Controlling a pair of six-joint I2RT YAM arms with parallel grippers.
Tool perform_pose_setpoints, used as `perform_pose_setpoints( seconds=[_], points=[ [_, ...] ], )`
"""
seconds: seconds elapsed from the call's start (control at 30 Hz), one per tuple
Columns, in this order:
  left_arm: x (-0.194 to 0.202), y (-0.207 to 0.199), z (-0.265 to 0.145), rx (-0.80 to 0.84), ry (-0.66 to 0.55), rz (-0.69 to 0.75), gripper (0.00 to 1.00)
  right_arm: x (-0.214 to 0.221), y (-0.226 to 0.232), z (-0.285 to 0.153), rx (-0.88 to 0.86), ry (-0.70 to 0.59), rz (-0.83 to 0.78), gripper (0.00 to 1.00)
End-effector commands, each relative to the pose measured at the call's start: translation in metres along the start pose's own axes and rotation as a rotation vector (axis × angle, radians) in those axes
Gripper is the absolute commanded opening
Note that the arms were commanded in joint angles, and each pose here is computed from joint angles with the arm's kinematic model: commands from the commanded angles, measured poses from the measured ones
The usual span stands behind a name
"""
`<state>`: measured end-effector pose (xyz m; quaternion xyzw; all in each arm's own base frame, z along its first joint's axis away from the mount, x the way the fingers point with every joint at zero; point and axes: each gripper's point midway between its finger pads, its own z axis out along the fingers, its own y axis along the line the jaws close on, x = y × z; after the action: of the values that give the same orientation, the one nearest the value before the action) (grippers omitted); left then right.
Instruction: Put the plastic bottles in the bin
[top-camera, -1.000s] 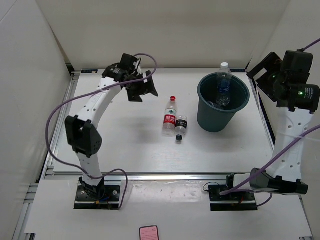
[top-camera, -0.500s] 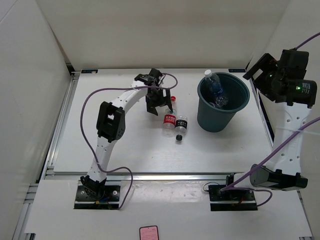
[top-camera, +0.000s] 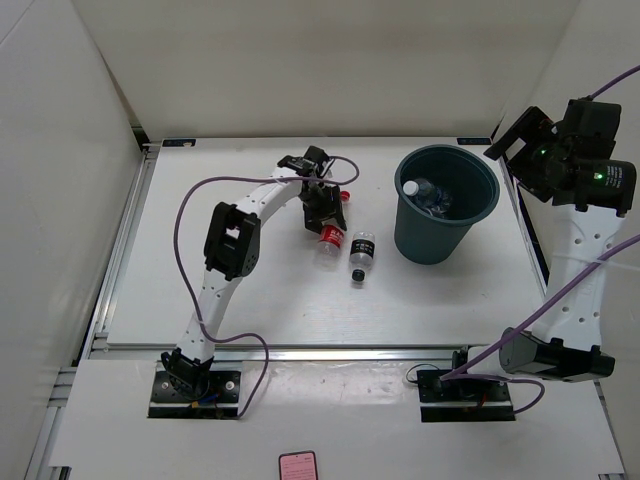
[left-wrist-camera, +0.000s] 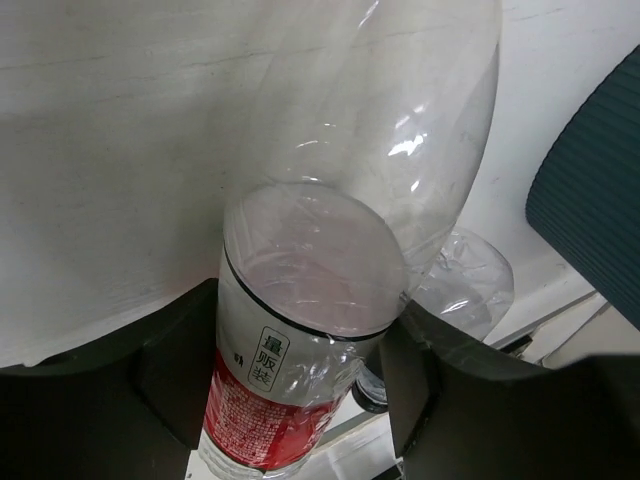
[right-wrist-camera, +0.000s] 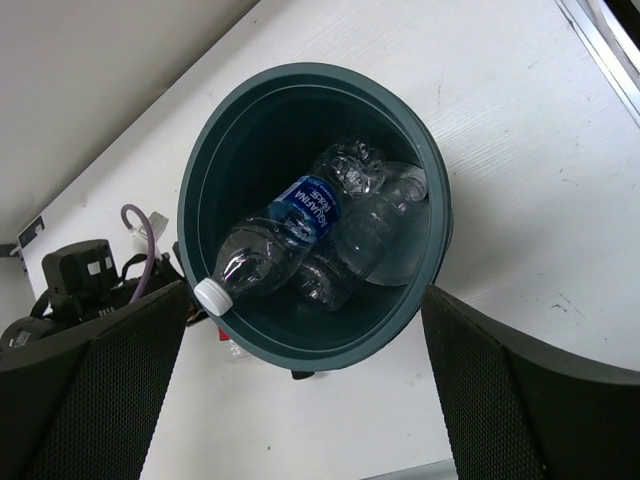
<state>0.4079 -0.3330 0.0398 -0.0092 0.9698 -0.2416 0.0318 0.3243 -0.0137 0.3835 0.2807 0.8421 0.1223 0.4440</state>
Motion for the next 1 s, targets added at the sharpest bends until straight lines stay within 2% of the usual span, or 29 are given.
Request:
perform_pose_setpoints(
  seconds=[0.0, 0.07, 0.17, 0.2, 0.27, 0.3, 0.43, 0.53, 0.57, 0.73, 0.83, 0.97],
  points=[
    [-0.007, -0.009, -0.023, 0.031, -0.041, 0.019, 0.58, -0.002, 0.003, -0.005, -0.025, -0.010, -0.026, 1.00],
    [-0.021, -0.003, -0.046, 0.028, -0.095, 0.003, 0.52, -0.001, 0.002, -0.002, -0.024, -0.009, -0.026, 1.00],
    [-0.055, -0.024, -0.117, 0.089, -0.278, 0.005, 0.52, 0.002, 0.002, 0.003, -0.023, 0.012, -0.006, 1.00],
    [-0.063, -0.042, -0.161, 0.145, -0.374, 0.025, 0.52, 0.002, 0.002, 0.003, -0.023, 0.012, -0.006, 1.00],
    [-0.076, -0.064, -0.212, 0.240, -0.502, 0.022, 0.52, 0.002, 0.003, 0.003, -0.023, 0.012, 0.006, 1.00],
    [-0.085, -0.087, -0.261, 0.340, -0.626, 0.069, 0.55, 0.002, 0.003, 0.003, -0.023, 0.012, 0.017, 1.00],
    [-0.088, -0.159, -0.356, 0.592, -0.825, 0.215, 0.58, 0.004, 0.000, -0.004, -0.037, 0.028, 0.095, 1.00],
    [-0.079, -0.204, -0.373, 0.739, -0.837, 0.295, 0.58, 0.008, 0.007, -0.024, -0.085, 0.034, 0.135, 1.00],
    [-0.074, -0.222, -0.390, 0.810, -0.884, 0.346, 0.58, 0.008, 0.009, -0.029, -0.100, 0.030, 0.132, 1.00],
    [-0.042, -0.289, -0.372, 0.964, -0.897, 0.469, 0.59, 0.016, 0.019, -0.070, -0.159, 0.012, 0.140, 1.00],
    [-0.033, -0.312, -0.327, 0.974, -0.848, 0.505, 0.60, 0.009, 0.031, -0.113, -0.211, -0.054, 0.147, 1.00],
    [-0.007, -0.335, -0.261, 0.969, -0.716, 0.506, 0.60, 0.006, 0.045, -0.150, -0.294, -0.118, 0.142, 1.00]
  ],
)
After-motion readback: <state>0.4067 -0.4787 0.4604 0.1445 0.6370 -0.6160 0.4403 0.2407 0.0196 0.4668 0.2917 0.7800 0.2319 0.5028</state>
